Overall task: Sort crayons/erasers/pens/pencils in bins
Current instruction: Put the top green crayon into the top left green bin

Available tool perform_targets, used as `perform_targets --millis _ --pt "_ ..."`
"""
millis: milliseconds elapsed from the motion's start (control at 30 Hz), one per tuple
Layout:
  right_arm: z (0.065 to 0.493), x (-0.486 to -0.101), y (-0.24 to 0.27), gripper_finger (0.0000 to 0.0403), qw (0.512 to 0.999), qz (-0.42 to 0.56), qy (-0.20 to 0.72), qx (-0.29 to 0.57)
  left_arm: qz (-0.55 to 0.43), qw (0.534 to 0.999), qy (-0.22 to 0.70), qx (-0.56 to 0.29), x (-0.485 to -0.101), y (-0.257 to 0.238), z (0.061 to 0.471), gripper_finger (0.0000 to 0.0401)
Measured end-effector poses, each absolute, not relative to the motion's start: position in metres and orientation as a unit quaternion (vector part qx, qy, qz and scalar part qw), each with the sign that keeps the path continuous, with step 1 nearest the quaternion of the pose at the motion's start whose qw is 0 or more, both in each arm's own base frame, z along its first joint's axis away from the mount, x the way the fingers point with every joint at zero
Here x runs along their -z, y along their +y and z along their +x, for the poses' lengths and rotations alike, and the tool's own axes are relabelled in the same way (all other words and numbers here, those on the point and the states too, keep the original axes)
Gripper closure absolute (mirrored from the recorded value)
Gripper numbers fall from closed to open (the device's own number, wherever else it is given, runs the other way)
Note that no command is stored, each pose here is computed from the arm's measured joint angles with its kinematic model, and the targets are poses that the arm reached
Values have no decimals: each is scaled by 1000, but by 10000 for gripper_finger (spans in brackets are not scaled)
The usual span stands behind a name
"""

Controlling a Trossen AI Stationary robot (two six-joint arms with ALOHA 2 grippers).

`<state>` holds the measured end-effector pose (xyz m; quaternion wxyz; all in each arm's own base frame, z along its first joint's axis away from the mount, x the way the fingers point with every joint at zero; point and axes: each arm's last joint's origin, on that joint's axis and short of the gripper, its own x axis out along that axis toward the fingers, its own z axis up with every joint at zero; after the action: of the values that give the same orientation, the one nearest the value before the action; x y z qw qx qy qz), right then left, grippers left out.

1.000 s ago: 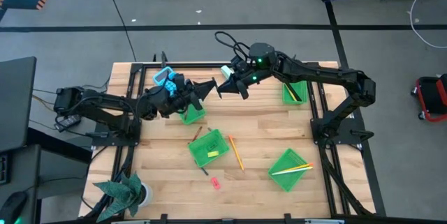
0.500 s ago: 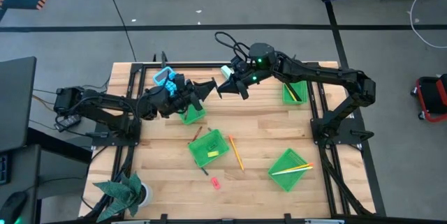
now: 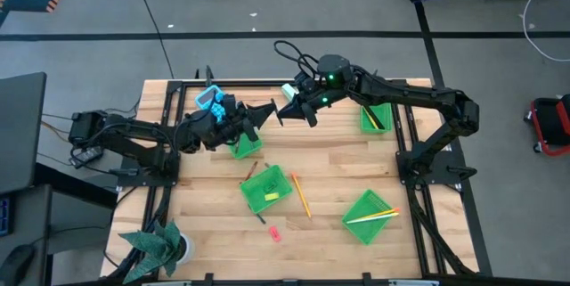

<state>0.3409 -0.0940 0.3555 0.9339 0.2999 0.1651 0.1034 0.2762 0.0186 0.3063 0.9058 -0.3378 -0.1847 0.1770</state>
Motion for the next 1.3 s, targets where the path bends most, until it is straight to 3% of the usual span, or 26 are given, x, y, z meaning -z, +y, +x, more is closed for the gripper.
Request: perform_targets --millis 1000,1300 --pt "341 -355 -96 366 940 285 163 -93 -347 901 -189 -179 -307 21 276 396" --pt "341 -356 -96 374 941 283 160 -93 -349 901 -185 -180 -309 21 273 337"
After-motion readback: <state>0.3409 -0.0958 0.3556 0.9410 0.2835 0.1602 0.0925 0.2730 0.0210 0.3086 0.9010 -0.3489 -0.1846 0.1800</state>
